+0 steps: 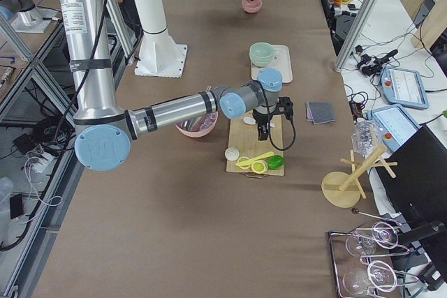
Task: Stack pink bowl on green and place spoon
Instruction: 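Grasp the pink bowl with the left gripper while the right reaches the spoon, then lower the pink bowl into the green bowl while the right grasps the spoon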
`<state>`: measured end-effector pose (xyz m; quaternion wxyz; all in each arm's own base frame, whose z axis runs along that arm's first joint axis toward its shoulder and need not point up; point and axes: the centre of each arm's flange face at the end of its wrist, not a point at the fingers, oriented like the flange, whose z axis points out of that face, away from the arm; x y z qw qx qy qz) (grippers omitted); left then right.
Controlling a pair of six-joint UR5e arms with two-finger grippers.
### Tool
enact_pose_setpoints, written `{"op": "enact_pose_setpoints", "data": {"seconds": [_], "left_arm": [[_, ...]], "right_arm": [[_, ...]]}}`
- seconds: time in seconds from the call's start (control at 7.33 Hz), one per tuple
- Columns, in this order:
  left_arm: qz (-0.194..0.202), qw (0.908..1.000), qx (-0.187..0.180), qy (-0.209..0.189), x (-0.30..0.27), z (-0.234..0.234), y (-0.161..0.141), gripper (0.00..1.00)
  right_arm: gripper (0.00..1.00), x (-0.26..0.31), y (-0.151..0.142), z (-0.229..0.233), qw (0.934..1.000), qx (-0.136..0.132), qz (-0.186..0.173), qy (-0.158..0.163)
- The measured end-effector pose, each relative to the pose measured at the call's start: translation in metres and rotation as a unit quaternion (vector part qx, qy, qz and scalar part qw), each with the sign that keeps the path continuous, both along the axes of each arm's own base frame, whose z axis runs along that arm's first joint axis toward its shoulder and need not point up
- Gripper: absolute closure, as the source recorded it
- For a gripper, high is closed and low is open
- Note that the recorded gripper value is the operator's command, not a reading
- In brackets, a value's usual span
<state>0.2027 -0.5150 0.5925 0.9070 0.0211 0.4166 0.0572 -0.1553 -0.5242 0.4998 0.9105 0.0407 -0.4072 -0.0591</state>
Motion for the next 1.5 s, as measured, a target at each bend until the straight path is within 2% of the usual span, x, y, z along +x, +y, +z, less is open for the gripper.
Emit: {"op": "enact_pose_setpoints", "data": {"seconds": [0.14, 0.27, 0.55, 0.82, 0.95, 1.09, 1.5], "left_arm": [[0.001, 0.9999, 0.002, 0.011, 0.004, -0.014, -0.004, 1.0], [-0.008, 0.9992, -0.004, 0.038, 0.014, -0.05, -0.016, 1.0], [-0.047, 0.9933, -0.033, 0.1, 0.045, -0.159, -0.055, 1.0], [-0.069, 0.9874, -0.061, 0.128, 0.106, -0.278, -0.075, 1.0], [-0.078, 0.9867, -0.063, 0.128, 0.147, -0.326, -0.071, 1.0], [-0.083, 0.9869, -0.058, 0.126, 0.18, -0.355, -0.062, 1.0], [-0.094, 0.988, -0.045, 0.114, 0.254, -0.391, -0.036, 1.0]], "right_arm": [[0.27, -0.003, -0.002, -0.002, 1.0, 0.001, -0.002, -0.001], [0.28, -0.013, -0.004, -0.007, 1.0, 0.0, -0.004, -0.001], [0.28, -0.053, -0.009, -0.028, 1.0, -0.006, -0.001, 0.004], [0.3, -0.103, -0.008, -0.036, 0.9996, -0.008, 0.0, 0.027], [0.3, -0.123, -0.008, -0.034, 0.9993, -0.019, 0.001, 0.033], [0.3, -0.132, -0.01, -0.031, 0.999, -0.026, 0.001, 0.037], [0.3, -0.148, -0.026, -0.025, 0.9982, -0.04, 0.002, 0.045]]}}
